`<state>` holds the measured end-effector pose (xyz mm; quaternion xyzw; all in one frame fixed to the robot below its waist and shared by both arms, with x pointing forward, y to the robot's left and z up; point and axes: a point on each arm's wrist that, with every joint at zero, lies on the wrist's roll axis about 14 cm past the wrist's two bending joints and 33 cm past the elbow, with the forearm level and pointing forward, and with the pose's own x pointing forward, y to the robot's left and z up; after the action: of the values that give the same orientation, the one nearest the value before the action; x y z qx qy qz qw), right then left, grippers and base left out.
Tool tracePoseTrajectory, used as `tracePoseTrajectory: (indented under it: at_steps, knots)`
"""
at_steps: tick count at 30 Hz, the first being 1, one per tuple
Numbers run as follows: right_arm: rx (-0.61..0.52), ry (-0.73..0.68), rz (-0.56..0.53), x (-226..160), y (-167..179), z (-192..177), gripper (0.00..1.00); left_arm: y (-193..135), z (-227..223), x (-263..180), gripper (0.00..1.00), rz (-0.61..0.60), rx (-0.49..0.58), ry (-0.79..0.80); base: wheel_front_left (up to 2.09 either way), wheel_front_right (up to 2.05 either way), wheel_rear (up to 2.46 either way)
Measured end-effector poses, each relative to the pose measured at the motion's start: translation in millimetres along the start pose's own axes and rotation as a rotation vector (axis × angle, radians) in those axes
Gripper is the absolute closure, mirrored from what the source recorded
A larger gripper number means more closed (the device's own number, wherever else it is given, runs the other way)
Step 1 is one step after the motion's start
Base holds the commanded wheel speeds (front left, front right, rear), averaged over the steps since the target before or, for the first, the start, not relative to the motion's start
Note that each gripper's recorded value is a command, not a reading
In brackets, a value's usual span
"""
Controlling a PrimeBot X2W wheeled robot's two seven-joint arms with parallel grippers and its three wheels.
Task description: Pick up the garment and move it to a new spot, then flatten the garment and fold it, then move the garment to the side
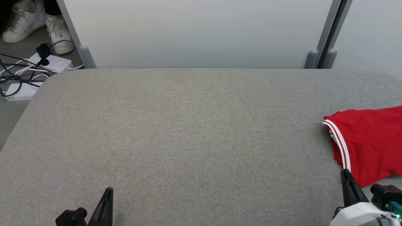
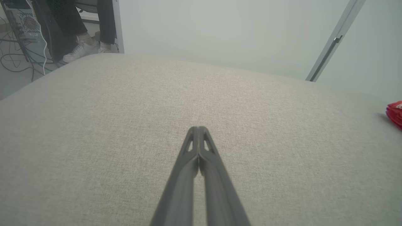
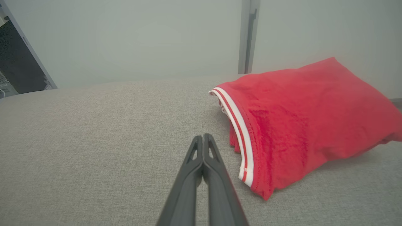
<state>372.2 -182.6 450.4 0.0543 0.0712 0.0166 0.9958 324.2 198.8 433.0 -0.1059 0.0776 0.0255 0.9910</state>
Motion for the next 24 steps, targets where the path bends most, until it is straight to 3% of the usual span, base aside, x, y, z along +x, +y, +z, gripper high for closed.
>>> tracePoseTrajectory:
  at_steps: [24]
  knots:
    - [0.304, -0.015, -0.052, -0.4, -9.1, 5.5, 1.0, 3.8, 0.3, 4.8, 1.0, 0.043, -0.27, 0.021, 0.0, 0.0, 0.0]
